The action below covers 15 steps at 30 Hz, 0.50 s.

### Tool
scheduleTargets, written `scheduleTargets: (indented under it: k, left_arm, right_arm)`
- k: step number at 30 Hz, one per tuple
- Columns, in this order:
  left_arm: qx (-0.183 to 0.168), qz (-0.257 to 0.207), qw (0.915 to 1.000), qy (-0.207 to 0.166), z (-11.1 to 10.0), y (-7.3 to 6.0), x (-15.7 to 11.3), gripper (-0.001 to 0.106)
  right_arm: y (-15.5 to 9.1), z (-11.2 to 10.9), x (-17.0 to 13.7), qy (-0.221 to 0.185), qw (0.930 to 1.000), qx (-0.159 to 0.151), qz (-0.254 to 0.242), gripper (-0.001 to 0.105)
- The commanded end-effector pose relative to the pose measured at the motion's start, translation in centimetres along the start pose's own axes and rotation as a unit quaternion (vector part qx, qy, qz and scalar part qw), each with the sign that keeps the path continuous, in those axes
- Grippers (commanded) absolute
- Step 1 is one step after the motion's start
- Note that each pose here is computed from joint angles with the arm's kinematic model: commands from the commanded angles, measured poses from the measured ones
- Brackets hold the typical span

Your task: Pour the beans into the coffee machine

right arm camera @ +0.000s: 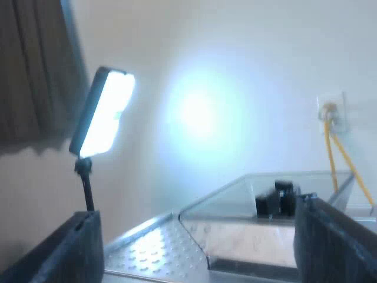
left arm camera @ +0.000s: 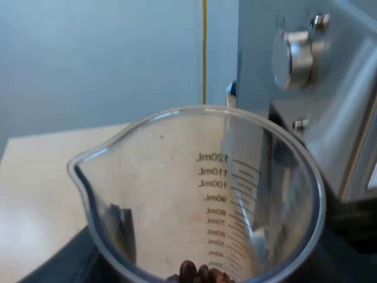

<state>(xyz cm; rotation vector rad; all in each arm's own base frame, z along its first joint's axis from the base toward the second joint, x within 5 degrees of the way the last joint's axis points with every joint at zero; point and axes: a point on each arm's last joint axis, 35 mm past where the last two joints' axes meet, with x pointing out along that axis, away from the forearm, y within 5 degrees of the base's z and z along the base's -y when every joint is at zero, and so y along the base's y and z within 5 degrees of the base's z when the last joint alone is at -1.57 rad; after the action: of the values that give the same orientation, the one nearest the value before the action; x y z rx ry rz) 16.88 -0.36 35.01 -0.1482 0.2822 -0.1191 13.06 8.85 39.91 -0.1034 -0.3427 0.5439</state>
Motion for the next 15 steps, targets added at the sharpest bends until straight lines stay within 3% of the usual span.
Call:
scheduleTargets:
  k: [1,7,10,11,15]
  left_arm:
    - [0.004,0.000,0.9995,-0.031,1.8,-0.4,-0.8,0.047]
    - [0.009,-0.005,0.9978,-0.065,5.1,-0.9,-1.6,0.047]
    - [0.008,-0.004,0.9981,-0.061,5.7,-1.0,-1.5,0.047]
    - [0.007,-0.004,0.9984,-0.056,6.8,-1.1,-1.2,0.047]
    - [0.016,-0.009,0.9976,-0.066,8.9,-1.4,-0.6,0.047]
  right_arm:
    - [-0.2,1.0,-0.3,-0.025,0.9996,-0.002,-0.009,0.068]
    - [-0.2,0.6,-0.2,-0.008,0.9999,-0.003,-0.005,0.068]
    - [-0.1,0.3,-0.2,0.007,1.0000,-0.003,-0.002,0.068]
    - [0.0,0.0,-0.2,0.022,0.9998,-0.003,0.001,0.068]
    - [0.0,0.0,-0.2,0.021,0.9998,-0.003,0.000,0.068]
